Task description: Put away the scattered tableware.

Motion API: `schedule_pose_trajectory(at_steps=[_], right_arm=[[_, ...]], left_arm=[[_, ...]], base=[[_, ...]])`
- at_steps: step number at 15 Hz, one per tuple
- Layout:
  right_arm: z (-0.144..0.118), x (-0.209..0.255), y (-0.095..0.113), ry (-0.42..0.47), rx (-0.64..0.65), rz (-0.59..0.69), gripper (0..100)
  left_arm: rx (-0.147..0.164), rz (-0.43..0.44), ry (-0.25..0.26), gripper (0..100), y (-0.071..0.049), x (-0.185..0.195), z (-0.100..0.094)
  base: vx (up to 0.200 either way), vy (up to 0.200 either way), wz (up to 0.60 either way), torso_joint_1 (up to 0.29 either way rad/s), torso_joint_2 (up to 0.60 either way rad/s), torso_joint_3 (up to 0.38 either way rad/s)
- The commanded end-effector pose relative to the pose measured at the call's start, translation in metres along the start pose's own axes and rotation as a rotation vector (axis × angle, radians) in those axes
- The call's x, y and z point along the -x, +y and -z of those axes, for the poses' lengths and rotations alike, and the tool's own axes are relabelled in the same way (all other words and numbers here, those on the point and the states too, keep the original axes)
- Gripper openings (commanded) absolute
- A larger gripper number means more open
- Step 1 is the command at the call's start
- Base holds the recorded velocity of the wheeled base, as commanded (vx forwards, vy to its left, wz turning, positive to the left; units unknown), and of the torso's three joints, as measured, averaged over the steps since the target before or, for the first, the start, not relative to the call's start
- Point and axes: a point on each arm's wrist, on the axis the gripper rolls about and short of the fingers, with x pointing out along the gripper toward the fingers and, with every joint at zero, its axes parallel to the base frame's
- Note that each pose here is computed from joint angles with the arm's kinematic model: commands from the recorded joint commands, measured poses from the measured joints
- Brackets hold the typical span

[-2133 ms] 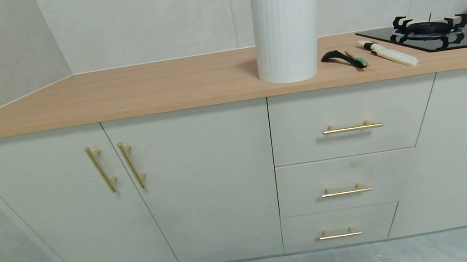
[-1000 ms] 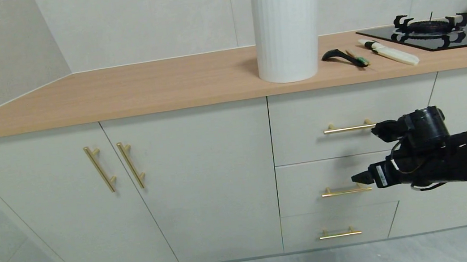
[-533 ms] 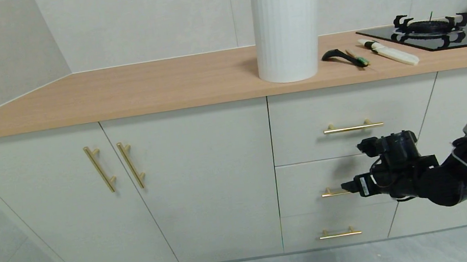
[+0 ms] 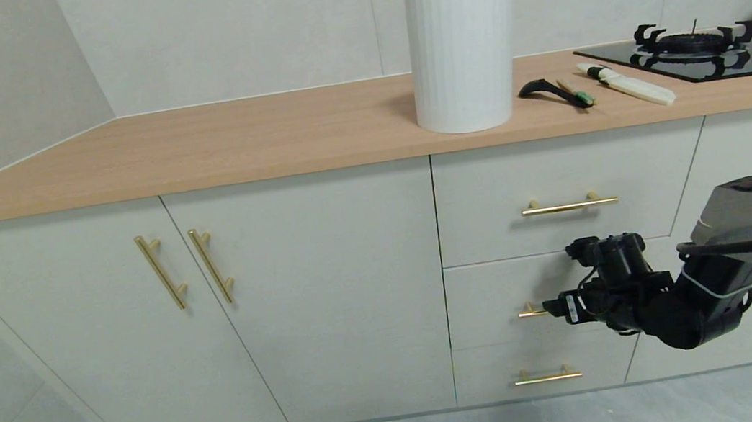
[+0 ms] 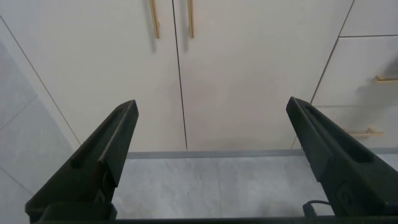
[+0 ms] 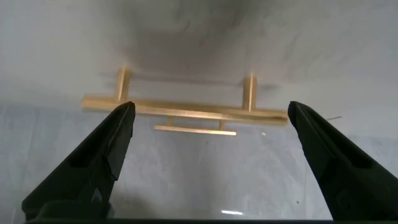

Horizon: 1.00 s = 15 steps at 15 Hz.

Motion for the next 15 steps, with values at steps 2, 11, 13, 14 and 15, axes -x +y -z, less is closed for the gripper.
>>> schedule_pose_trajectory(at_steps=[2, 11, 13, 14, 15], right_arm=[[0.006, -0.014, 0.001, 0.012, -0.005, 0.006, 100], [0.015, -0.022, 0.005, 0.035, 0.008, 0.048, 100], [0.018, -0.019, 0.005, 0.054, 0.015, 0.049, 100], [0.018, -0.018, 0.005, 0.068, 0.017, 0.051, 100], [0.018, -0.017, 0.005, 0.075, 0.018, 0.052, 100]], left_arm=[[0.001, 0.000, 0.002, 100, 0.000, 0.000, 0.000], [0.001, 0.000, 0.002, 100, 0.000, 0.000, 0.000], [0.001, 0.000, 0.000, 100, 0.000, 0.000, 0.000], [0.001, 0.000, 0.000, 100, 0.000, 0.000, 0.000], [0.001, 0.000, 0.000, 100, 0.000, 0.000, 0.000]], base=[[0.000, 0.000, 0.00, 0.000, 0.00, 0.000], [0.000, 0.000, 0.00, 0.000, 0.00, 0.000], [0.000, 0.000, 0.00, 0.000, 0.00, 0.000], [0.000, 0.000, 0.00, 0.000, 0.00, 0.000], [0.000, 0.000, 0.00, 0.000, 0.00, 0.000]])
